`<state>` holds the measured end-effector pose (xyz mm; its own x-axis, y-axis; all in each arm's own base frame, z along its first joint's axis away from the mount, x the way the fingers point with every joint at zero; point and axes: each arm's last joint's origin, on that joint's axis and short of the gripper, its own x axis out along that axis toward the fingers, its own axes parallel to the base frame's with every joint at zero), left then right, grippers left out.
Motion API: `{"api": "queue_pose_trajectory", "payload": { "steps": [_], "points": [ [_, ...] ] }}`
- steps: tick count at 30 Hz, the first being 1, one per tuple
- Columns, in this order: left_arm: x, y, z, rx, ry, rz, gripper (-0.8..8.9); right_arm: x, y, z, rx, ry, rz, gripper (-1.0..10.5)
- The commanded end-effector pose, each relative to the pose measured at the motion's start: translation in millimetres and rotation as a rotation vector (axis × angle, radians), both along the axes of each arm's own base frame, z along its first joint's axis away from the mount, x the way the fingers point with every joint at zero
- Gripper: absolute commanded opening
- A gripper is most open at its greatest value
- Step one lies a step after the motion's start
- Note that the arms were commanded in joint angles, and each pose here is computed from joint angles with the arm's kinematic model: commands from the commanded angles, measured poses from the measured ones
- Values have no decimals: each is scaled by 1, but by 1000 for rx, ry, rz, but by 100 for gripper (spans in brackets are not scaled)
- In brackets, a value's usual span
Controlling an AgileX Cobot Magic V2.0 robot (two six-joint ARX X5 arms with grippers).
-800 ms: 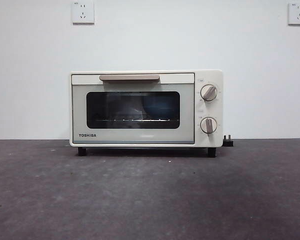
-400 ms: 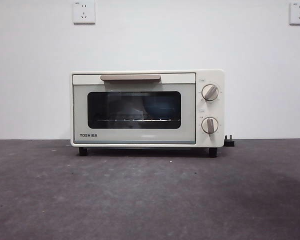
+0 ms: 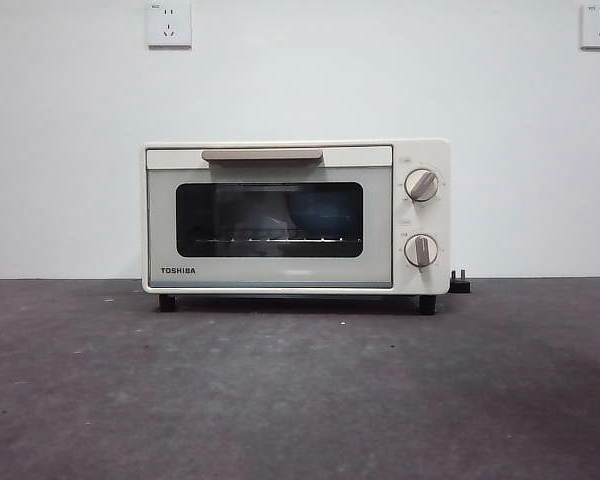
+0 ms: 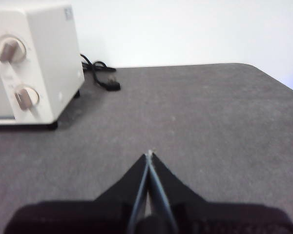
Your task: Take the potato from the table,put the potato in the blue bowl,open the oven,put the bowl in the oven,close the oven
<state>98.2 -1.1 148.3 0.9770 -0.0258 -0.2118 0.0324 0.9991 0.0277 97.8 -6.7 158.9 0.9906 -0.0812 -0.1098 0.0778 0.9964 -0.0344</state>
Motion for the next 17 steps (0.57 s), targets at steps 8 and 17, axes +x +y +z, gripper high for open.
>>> {"api": "queue_pose_trajectory", "payload": {
  "steps": [8, 17],
  "points": [
    [0, 0, -3, -5, 5, 0, -4, -2, 0, -10, -34, 77, 3, 0],
    [0, 0, -3, -5, 7, 0, -4, -2, 0, -9, -30, 69, 3, 0]
  ]
}}
